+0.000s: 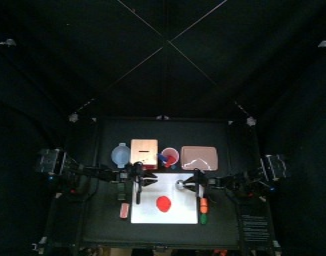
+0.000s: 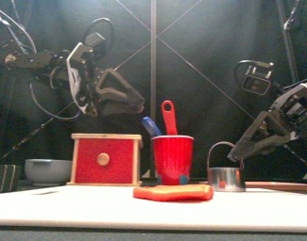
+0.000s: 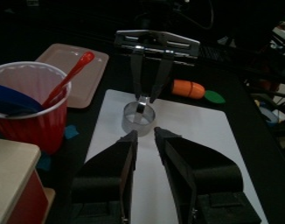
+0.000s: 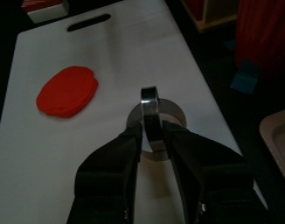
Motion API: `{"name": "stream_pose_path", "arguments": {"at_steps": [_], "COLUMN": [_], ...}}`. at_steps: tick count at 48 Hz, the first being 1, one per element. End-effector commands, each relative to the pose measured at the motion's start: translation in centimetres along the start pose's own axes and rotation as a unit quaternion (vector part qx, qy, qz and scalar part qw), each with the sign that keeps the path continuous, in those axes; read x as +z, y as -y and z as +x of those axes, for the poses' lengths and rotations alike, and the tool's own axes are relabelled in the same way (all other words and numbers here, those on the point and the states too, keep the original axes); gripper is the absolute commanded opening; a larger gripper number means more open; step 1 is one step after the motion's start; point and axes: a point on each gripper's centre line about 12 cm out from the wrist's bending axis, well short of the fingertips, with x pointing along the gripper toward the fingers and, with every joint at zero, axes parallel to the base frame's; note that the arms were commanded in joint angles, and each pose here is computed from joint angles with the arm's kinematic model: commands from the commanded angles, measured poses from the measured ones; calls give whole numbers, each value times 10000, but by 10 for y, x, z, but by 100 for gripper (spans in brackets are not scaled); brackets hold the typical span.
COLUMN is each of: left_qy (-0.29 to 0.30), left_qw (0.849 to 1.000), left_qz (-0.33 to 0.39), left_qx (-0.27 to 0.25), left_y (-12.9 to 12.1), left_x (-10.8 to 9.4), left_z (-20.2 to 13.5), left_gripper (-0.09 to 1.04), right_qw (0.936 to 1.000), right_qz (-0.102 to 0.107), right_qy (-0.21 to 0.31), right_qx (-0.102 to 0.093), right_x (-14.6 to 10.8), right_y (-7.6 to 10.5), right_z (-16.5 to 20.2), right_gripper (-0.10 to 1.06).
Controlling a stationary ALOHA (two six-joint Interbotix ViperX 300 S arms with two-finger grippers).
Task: Get the cutter from the drawer then cut the dough then place the extra dough in the bowl
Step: Cut the dough
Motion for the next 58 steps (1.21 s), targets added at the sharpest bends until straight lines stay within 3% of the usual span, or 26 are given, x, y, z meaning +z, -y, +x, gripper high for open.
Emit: {"name": "stream_pose_path", "arguments": {"at_steps": [1,9,18,35,58], "left_qy": [127,119,120,112,52], "left_qw": [9999,9999,9999,9999,10000], "left_qz": [-3,4,5,6,18], "left_qx": [-26,-29,-24,-22,-10], "left_y": [2,2,2,1,0], "left_x": [7,6,6,6,1], "left_z": [1,1,1,0,-3], "left_gripper": [67,67,67,67,67], "right_qw": [9999,9994,9989,9975,9982], "right_qz": [8,-22,-191,-368,-381], "right_qy": [141,312,281,309,-5], "right_qx": [33,125,335,519,463], "right_x": [8,21,34,52,48], "right_y": [-2,-7,-17,-28,-25], "right_z": [1,5,14,25,24], "right_gripper": [65,65,64,64,66]}}
